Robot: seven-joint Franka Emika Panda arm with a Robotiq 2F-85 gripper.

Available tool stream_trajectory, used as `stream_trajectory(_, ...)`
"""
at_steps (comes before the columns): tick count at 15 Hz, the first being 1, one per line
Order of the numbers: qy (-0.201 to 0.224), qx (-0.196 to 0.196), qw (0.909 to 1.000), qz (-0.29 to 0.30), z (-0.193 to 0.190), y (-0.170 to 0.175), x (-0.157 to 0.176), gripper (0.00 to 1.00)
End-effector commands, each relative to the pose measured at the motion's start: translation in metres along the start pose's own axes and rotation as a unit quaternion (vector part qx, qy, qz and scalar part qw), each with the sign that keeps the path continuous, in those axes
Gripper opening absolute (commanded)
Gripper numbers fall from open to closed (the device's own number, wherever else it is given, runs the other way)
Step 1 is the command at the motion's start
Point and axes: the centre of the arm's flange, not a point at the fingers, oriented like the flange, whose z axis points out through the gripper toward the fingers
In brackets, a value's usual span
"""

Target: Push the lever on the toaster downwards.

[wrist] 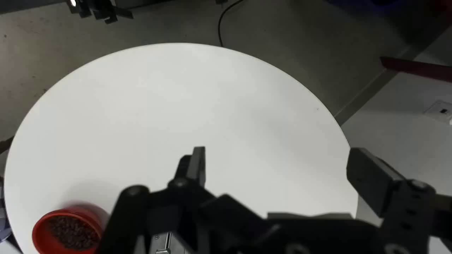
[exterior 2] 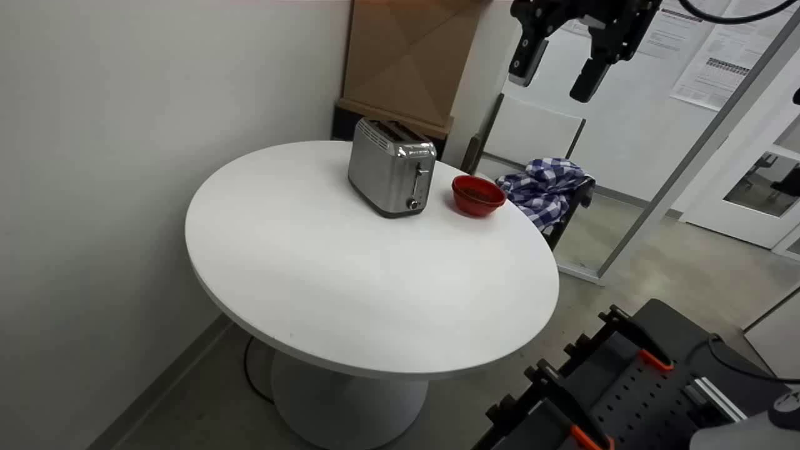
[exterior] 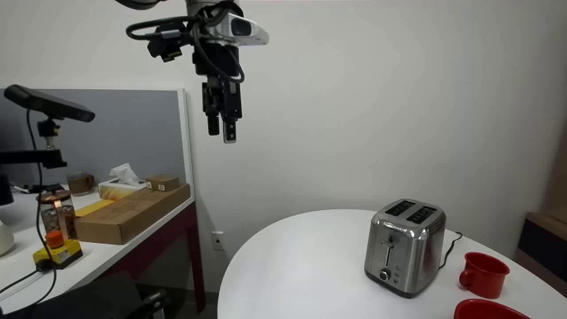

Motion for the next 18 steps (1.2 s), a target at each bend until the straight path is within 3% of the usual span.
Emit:
stream_trajectory(1, 0.0, 0.0, 1.0, 0.0, 0.0, 0.0, 0.0, 1.0)
stream_trajectory(6, 0.013, -0.022, 0.9996, 0.011, 0.009, 0.007, 0.024, 1.0)
stream_trajectory(10, 0.05, -0.07, 0.996, 0.027, 0.014, 0.027, 0.082, 1.0)
stream_trajectory(12, 0.068, -0.11, 0.9909, 0.038, 0.02, 0.038, 0.112, 1.0)
stream_trajectory(15, 0.078, -0.138, 0.9846, 0.073, 0.039, 0.05, 0.156, 1.0)
stream_trajectory(16, 0.077, -0.141, 0.9835, 0.082, 0.049, 0.052, 0.169, 0.82)
stream_trajectory(18, 0.073, -0.15, 0.9815, 0.094, 0.073, 0.054, 0.192, 0.66)
